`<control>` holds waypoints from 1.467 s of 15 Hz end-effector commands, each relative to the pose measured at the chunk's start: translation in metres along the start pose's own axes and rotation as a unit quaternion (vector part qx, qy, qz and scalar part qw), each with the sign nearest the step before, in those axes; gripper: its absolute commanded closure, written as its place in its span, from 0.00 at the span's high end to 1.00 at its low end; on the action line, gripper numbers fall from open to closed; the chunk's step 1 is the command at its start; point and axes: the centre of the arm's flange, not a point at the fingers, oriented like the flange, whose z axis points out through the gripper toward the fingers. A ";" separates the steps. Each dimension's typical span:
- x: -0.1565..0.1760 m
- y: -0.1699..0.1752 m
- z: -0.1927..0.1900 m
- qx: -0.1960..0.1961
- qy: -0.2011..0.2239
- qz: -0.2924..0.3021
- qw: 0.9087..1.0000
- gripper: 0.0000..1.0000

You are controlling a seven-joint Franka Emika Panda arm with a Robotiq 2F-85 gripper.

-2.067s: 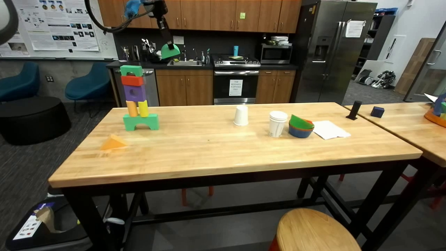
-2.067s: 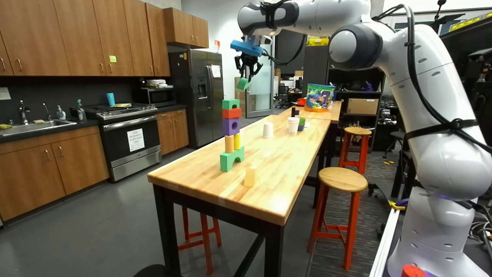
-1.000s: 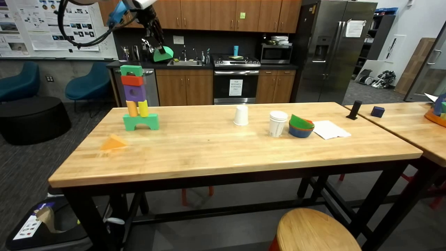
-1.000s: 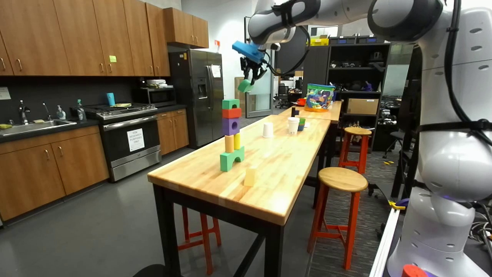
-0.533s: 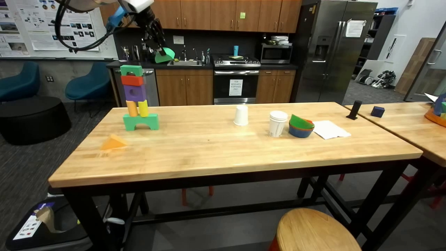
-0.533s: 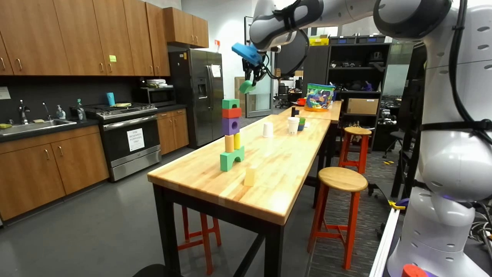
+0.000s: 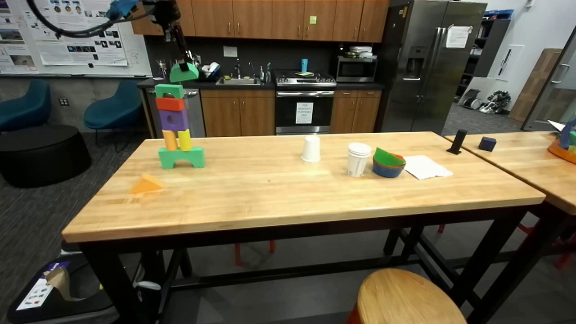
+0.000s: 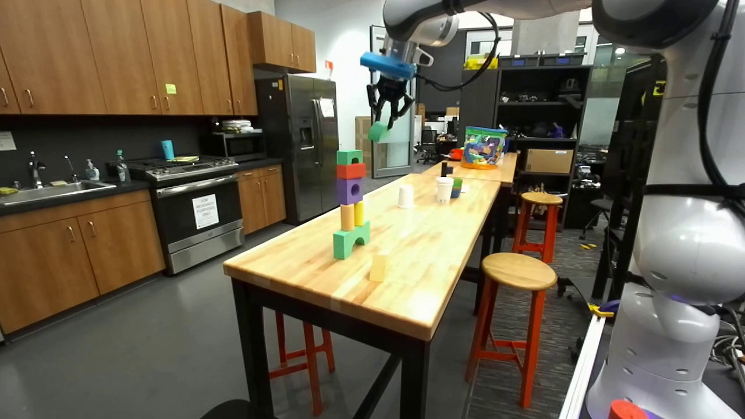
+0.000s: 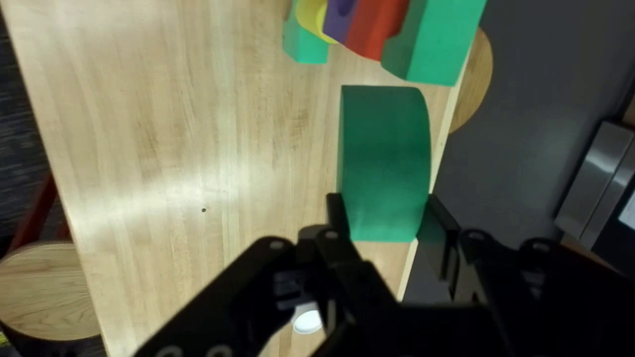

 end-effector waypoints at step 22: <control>-0.005 -0.038 -0.018 -0.055 0.007 0.038 0.998 0.14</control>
